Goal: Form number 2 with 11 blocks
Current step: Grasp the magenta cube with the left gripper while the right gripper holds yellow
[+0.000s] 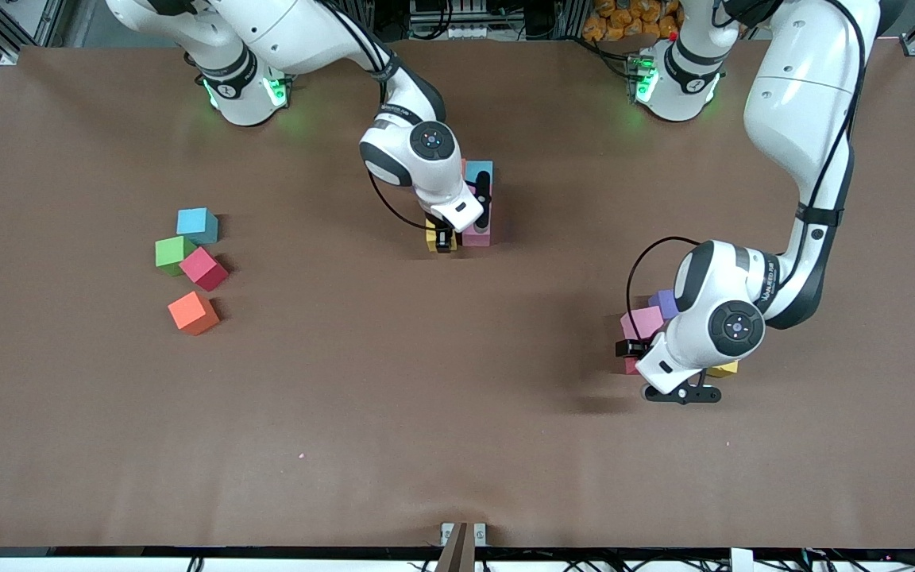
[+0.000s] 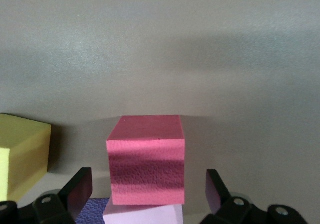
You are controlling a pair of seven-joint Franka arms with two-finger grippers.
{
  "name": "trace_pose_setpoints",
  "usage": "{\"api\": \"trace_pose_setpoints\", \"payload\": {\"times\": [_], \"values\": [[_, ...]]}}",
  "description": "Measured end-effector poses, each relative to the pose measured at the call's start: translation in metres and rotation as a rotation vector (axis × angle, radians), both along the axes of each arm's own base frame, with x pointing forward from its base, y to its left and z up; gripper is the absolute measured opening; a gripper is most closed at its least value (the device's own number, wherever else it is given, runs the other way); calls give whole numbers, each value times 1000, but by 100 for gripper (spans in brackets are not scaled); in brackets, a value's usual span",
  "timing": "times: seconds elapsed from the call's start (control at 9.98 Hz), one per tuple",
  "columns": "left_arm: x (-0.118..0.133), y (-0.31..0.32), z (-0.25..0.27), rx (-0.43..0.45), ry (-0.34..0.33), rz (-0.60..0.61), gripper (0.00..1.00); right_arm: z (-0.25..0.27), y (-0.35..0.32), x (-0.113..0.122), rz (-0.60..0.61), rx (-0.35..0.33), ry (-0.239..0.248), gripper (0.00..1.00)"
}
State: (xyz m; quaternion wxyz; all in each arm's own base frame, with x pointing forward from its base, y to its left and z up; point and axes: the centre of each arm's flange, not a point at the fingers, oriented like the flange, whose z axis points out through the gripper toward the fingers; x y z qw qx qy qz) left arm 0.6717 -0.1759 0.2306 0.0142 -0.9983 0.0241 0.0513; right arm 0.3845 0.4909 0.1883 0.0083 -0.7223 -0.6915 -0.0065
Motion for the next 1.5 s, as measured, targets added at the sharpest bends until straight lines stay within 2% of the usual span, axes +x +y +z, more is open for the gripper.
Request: {"api": "trace_pose_setpoints", "payload": {"times": [0.6,1.2,1.3,1.4,1.5], "values": [[1,8,-11,13,9,3,100,0,0,0,-11,0,1,60],[2,7,-28,5,0,3,99,0,0,-1,-44,-6,32,60],[2,7,-28,5,-2,3,91,0,2,-3,-40,-5,33,60],[3,7,-28,4,-4,3,89,0,6,-6,-36,-3,33,60],[3,7,-27,4,-7,3,80,0,10,-9,-33,-2,33,60]]}}
